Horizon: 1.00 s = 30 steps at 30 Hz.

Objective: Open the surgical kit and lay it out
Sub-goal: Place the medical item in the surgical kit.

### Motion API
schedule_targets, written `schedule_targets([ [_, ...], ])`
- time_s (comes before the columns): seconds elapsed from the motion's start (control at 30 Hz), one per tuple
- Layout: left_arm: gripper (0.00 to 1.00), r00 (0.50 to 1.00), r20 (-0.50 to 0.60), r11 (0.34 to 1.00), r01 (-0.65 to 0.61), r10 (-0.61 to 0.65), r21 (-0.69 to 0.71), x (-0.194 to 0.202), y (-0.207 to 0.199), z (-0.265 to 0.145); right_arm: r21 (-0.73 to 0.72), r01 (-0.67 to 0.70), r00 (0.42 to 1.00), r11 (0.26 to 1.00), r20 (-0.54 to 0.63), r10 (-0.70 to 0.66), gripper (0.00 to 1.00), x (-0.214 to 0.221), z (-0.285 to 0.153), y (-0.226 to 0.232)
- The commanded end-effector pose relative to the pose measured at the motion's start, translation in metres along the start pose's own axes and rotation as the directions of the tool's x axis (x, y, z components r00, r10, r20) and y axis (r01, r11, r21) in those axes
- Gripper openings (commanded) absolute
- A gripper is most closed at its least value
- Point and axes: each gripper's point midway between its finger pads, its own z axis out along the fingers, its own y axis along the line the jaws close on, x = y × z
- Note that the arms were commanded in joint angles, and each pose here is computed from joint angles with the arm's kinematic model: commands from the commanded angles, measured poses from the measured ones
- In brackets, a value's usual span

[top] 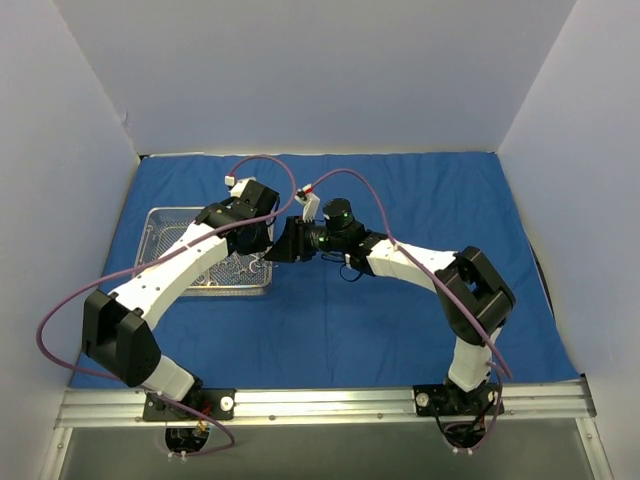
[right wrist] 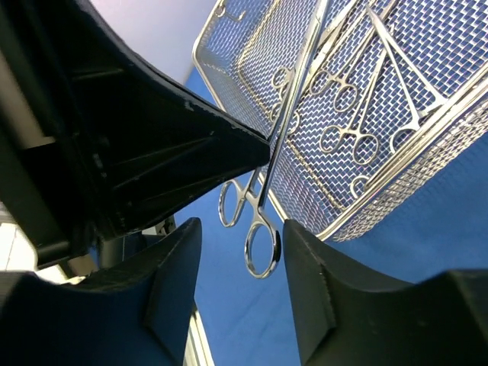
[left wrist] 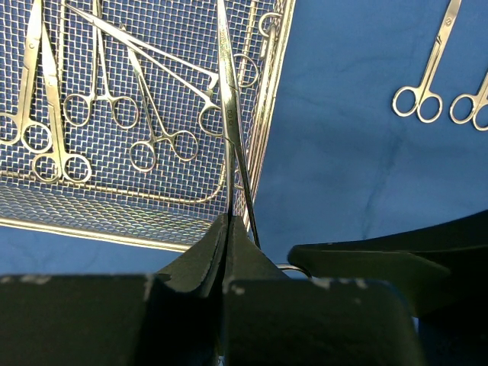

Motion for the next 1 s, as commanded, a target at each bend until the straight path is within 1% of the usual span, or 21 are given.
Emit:
schedule_targets([
  [0.0,0.02,0.995,0.084,0.998,0.046,-0.05,0.043,-0.025,-0.007,-0.023,-0.081,0.029,1.0,0.996,0.012,-0.028,0.41,-0.009,0.006,0.019],
  [0.07,0.02,0.994,0.09,0.997,0.053,-0.057,0.051,-0.026,-0.008,-0.025,-0.08,0.028,1.0,0.996,0.011,-0.027,0.4,-0.009,0.007,0.018],
  [0.23,0.02,0.993,0.103,0.996,0.058,-0.064,0.061,-0.029,-0.009,-0.029,-0.079,0.026,1.0,0.997,0.005,-0.026,0.31,-0.007,0.008,0.017],
  [0.37,0.02,0.992,0.105,0.996,0.058,-0.065,0.067,-0.029,-0.01,-0.03,-0.092,0.033,0.999,0.995,0.006,-0.032,0.19,-0.008,0.008,0.019],
  [0.4,0.02,0.992,0.108,0.996,0.058,-0.066,0.07,-0.029,-0.01,-0.03,-0.099,0.034,0.999,0.995,0.005,-0.034,0.15,-0.008,0.008,0.02],
  [0.47,0.02,0.992,0.109,0.996,0.059,-0.066,0.071,-0.029,-0.009,-0.03,-0.105,0.034,0.999,0.994,0.008,-0.033,0.1,-0.008,0.007,0.022],
  [0.5,0.02,0.991,0.114,0.995,0.062,-0.071,0.08,-0.03,-0.011,-0.031,-0.109,0.037,0.999,0.993,0.009,-0.036,0.04,-0.008,0.007,0.023],
  [0.53,0.02,0.991,0.116,0.995,0.063,-0.072,0.082,-0.03,-0.011,-0.032,-0.11,0.036,0.999,0.993,0.01,-0.036,0.01,-0.008,0.006,0.023],
  [0.6,0.03,0.989,0.128,0.993,0.067,-0.079,0.094,-0.032,-0.01,-0.035,-0.116,0.04,0.999,0.992,0.019,-0.038,0.0,-0.011,0.003,0.026],
  [0.63,0.05,0.987,0.134,0.993,0.07,-0.083,0.098,-0.032,-0.01,-0.036,-0.115,0.04,0.999,0.993,0.02,-0.038,0.0,-0.011,0.002,0.026],
  [0.7,0.1,0.984,0.151,0.991,0.074,-0.091,0.112,-0.036,-0.01,-0.041,-0.118,0.042,0.999,0.992,0.028,-0.039,0.0,-0.013,-0.002,0.028],
  [0.73,0.16,0.983,0.157,0.99,0.075,-0.094,0.118,-0.037,-0.01,-0.043,-0.115,0.041,0.999,0.993,0.038,-0.037,0.0,-0.016,-0.005,0.027],
  [0.83,0.29,0.977,0.189,0.987,0.073,-0.1,0.143,-0.045,-0.009,-0.053,-0.098,0.036,0.998,0.995,0.063,-0.03,0.0,-0.024,-0.017,0.021],
  [0.87,0.38,0.974,0.203,0.986,0.075,-0.105,0.152,-0.048,-0.009,-0.056,-0.092,0.037,0.997,0.995,0.076,-0.03,0.0,-0.028,-0.023,0.02],
  [0.93,0.46,0.968,0.225,0.983,0.07,-0.108,0.171,-0.054,-0.008,-0.064,-0.069,0.02,0.997,0.997,0.082,-0.014,0.0,-0.028,-0.032,0.009],
  [0.97,0.58,0.965,0.237,0.981,0.07,-0.112,0.179,-0.057,-0.008,-0.066,-0.053,0.014,0.995,0.998,0.103,-0.008,0.0,-0.035,-0.042,0.002],
])
